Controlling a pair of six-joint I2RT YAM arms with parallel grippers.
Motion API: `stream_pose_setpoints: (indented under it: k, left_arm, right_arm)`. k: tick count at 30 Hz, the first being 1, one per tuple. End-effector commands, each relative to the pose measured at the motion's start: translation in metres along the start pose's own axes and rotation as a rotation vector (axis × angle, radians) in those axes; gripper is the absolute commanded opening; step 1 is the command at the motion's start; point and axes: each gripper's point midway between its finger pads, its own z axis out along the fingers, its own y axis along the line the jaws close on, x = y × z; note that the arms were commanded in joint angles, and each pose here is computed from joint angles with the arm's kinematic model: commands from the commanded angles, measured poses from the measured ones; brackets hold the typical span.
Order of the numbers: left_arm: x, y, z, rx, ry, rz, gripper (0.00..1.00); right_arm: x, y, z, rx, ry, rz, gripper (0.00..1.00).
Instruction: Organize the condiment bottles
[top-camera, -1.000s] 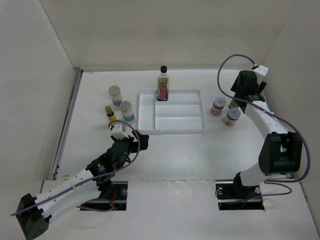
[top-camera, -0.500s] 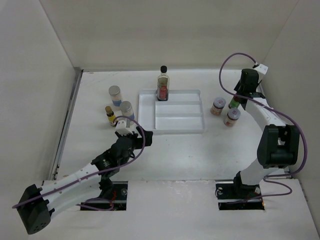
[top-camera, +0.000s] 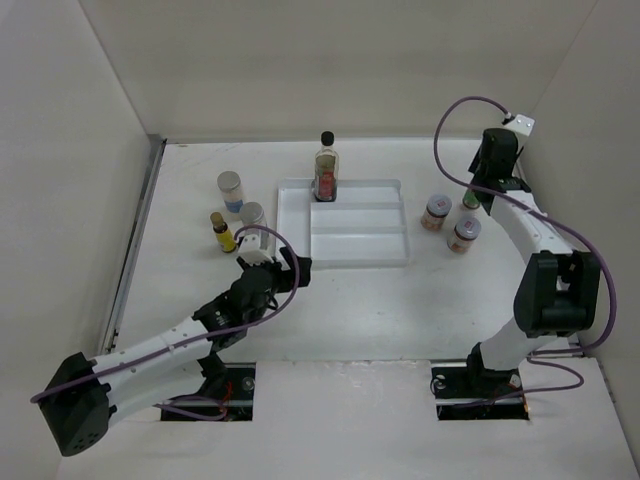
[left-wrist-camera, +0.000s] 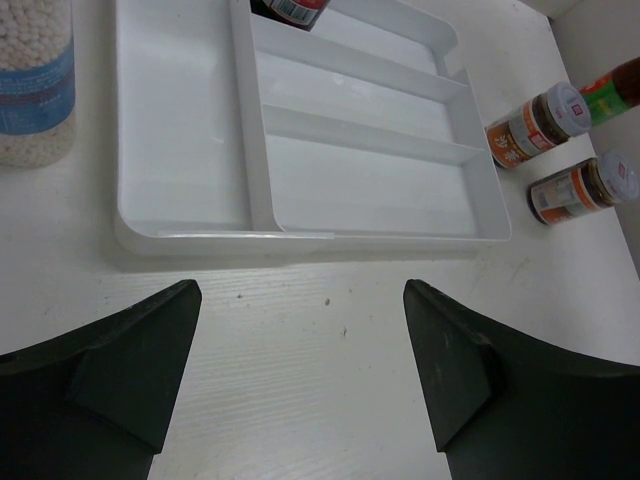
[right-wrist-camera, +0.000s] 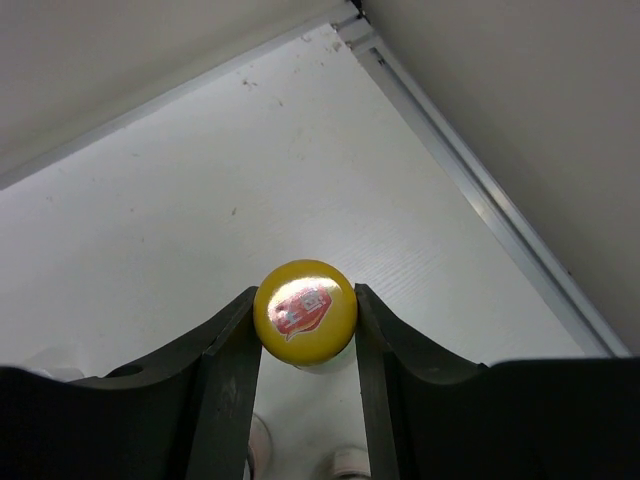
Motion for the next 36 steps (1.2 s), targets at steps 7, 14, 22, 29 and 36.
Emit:
stream_pose_setpoints:
  k: [7, 14, 22, 29, 36]
  left_arm:
    - [-0.03, -0.028, 0.005, 0.067, -0.077, -0.044, 0.82]
    - [-0.031, -0.029, 0.005, 0.068, -0.079, -0.043, 0.82]
    - [-0.025, -0.027, 0.007, 0.06, -0.065, -0.037, 0.82]
    - [-0.02, -0.028, 0.012, 0.061, -0.053, -0.032, 0.82]
    - [-0.013, -0.028, 0.015, 0.064, -0.037, -0.026, 0.82]
  right_arm:
    - [-0.132, 0.045, -0.061, -0.131, -0.344, 0.106, 0.26]
    - [-0.151, 0.111, -0.087, -0.268, -0.381, 0.115, 0.26]
    - [-0.119, 0.188, -0.1, -0.402, -0.332, 0.105, 0.27]
    - [-0.081, 0.225, -0.089, -0.458, -0.257, 0.113, 0.27]
    - [-0.032, 0.244, -0.081, -0.498, -0.18, 0.101, 0.27]
